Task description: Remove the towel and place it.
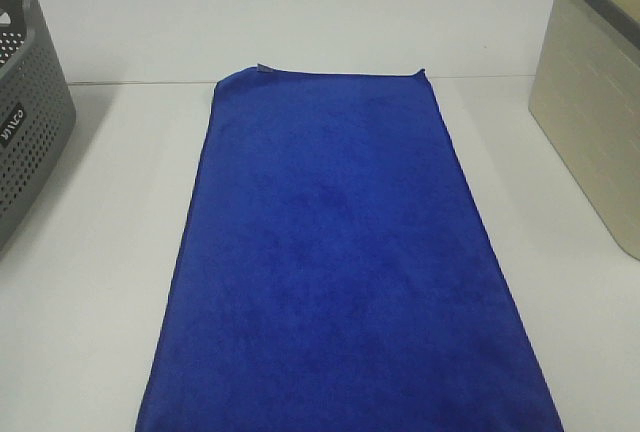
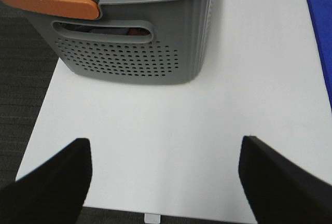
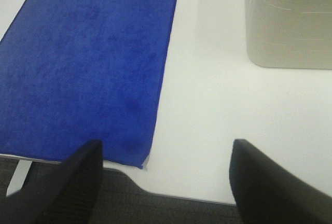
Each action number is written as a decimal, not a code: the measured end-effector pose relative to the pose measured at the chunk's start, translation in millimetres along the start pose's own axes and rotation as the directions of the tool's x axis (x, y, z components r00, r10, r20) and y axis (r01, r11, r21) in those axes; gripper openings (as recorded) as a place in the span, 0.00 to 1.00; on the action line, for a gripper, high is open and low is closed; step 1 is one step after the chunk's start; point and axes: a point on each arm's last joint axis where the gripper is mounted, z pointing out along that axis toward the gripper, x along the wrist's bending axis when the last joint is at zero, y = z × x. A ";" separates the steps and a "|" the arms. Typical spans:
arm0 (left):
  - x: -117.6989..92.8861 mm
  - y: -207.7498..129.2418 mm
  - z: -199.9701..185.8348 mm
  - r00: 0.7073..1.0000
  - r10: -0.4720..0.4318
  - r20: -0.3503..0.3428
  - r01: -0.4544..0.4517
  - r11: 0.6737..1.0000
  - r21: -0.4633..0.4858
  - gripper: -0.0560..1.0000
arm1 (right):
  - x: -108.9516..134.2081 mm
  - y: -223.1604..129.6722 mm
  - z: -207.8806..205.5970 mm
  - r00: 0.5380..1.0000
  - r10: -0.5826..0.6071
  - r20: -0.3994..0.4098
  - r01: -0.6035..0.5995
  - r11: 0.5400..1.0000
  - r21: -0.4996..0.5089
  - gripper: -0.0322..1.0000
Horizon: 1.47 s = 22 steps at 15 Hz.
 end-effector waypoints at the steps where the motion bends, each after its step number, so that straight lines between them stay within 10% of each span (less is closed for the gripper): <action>1: 0.5 -3.4 -1.3 1.000 -0.003 0.002 0.003 1.000 -0.017 0.74 | -0.6 -4.5 0.6 1.000 -0.005 0.003 0.005 1.000 -0.011 0.70; 6: 2.6 -19.6 -10.7 1.000 -0.008 0.023 0.012 0.981 -0.192 0.74 | -4.4 -17.2 16.1 0.995 -0.090 0.030 0.090 0.996 -0.003 0.70; 10: -8.7 -22.0 -10.1 0.989 0.059 0.136 -0.033 0.983 -0.181 0.74 | -4.7 -16.2 26.6 0.996 -0.088 0.029 0.089 0.995 -0.039 0.70; 22: -9.0 -22.2 -9.9 0.988 0.065 0.138 -0.039 0.983 -0.180 0.74 | -4.8 -16.6 27.4 0.996 -0.088 0.029 0.089 0.995 -0.036 0.70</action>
